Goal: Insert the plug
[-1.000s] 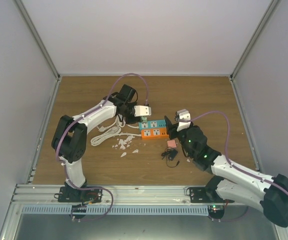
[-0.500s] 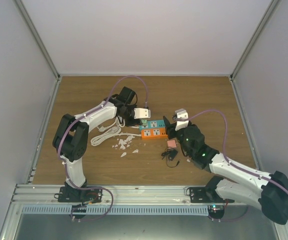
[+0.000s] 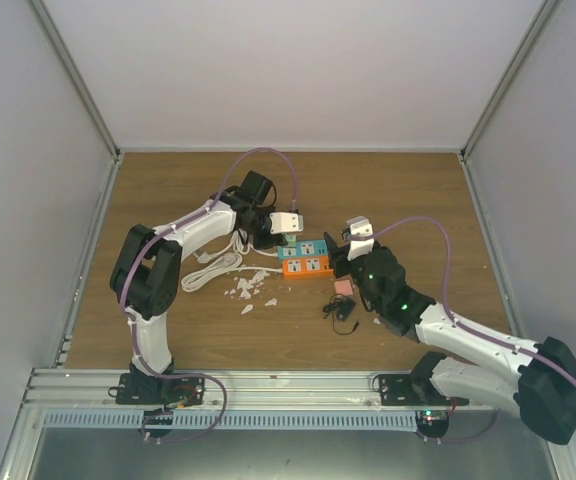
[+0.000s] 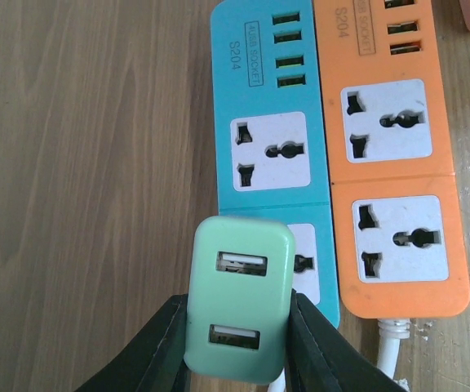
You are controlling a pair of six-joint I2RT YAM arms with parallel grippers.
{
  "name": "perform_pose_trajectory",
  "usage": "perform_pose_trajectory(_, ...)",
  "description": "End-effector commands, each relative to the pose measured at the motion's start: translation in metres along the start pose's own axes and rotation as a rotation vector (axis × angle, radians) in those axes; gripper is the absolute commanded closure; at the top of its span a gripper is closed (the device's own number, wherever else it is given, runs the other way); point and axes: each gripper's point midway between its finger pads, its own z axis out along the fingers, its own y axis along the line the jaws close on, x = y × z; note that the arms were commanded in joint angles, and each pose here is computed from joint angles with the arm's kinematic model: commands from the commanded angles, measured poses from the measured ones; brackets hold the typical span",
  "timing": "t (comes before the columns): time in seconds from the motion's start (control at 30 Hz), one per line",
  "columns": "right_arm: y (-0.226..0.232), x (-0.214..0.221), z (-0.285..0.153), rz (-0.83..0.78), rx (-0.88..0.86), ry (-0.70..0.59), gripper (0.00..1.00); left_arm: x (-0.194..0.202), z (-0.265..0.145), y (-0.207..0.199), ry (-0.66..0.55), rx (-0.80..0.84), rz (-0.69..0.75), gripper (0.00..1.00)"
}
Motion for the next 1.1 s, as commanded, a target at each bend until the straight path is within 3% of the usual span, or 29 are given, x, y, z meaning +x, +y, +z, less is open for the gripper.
perform_pose_trajectory(0.0, -0.002, -0.015, 0.002, 0.025, 0.012, -0.031, 0.43, 0.017, 0.019, -0.015, 0.038, 0.080, -0.037, 1.00)
perform_pose_trajectory(0.37, -0.003, -0.014, 0.002, 0.023, 0.015, -0.029, 0.42, 0.014, 0.023, -0.024, 0.043, 0.114, -0.036, 1.00)
perform_pose_trajectory(0.73, -0.004, -0.016, 0.001, 0.027, 0.019, -0.032, 0.42, 0.035, 0.052, -0.038, 0.170, 0.162, -0.037, 1.00)
perform_pose_trajectory(1.07, -0.004, -0.017, 0.000, 0.029, 0.020, -0.034, 0.42, 0.044, 0.059, -0.044, 0.200, 0.189, -0.045, 1.00)
